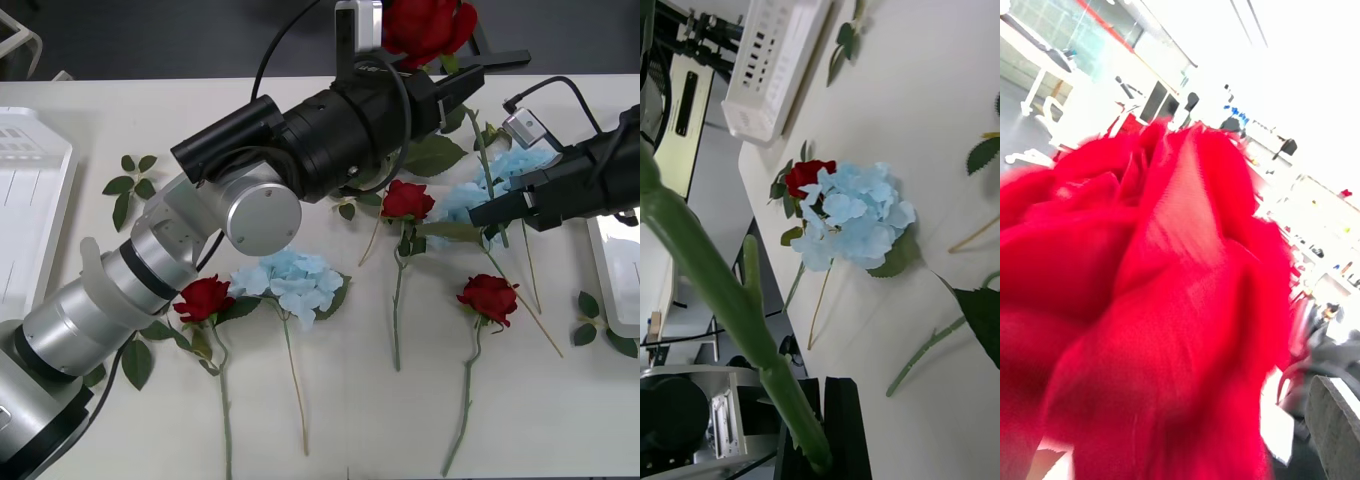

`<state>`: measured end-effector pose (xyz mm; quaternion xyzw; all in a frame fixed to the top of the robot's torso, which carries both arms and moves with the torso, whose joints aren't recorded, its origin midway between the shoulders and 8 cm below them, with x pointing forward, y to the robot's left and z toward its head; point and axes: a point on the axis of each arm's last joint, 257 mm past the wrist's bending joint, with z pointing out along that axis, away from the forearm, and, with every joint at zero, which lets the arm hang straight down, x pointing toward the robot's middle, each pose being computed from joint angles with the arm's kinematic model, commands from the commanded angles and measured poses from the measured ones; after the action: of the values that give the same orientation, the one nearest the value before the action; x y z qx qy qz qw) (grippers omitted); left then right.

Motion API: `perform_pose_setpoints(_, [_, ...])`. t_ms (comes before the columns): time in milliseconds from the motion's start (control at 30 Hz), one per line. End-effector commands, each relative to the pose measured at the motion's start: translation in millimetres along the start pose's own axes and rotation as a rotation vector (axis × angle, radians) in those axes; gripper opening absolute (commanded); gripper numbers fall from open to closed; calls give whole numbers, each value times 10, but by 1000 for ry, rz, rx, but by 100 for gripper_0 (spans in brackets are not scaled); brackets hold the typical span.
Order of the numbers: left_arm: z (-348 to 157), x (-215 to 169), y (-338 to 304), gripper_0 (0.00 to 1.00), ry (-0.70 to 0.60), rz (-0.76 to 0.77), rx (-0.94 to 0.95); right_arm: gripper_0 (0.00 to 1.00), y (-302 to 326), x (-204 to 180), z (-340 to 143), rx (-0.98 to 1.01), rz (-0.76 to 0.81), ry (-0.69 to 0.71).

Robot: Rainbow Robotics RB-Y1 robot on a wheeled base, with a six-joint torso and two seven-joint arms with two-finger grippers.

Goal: Place the red flowers into the right box and the blue flowers into the left box. If a person shows an open palm, hand one flower to the person first, then continue sorting.

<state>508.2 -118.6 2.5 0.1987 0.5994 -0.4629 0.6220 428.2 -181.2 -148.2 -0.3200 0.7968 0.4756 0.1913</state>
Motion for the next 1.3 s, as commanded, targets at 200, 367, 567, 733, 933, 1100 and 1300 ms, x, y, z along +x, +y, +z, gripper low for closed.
perform_pose_setpoints(200, [-619, -117, 433, 100, 241, 62, -63, 0, -712, -30, -1312, 329, 301, -149])
perform_pose_setpoints(367, [-1246, 77, 564, 100, 422, -36, -98, 0, -1117, 359, -2091, 547, 426, -170])
perform_pose_setpoints(567, [-2113, 285, 673, 100, 567, -185, -149, 0, -1288, 1205, -2752, 698, 630, -103])
perform_pose_setpoints(733, [-2787, 548, 653, 100, 706, -366, -216, 0, -1434, 1762, -2931, 788, 744, -36])
perform_pose_setpoints(933, [-3518, 751, 760, 100, 844, -472, -359, 0, -1712, 1975, -2830, 854, 779, -21])
perform_pose_setpoints(1100, [-3822, 1000, 699, 100, 951, -465, -485, 0, -2102, 1902, -2594, 906, 751, -86])
perform_pose_setpoints(1300, [-3949, 1329, 729, 100, 994, -449, -631, 0, -2493, 1881, -2534, 1019, 704, -136])
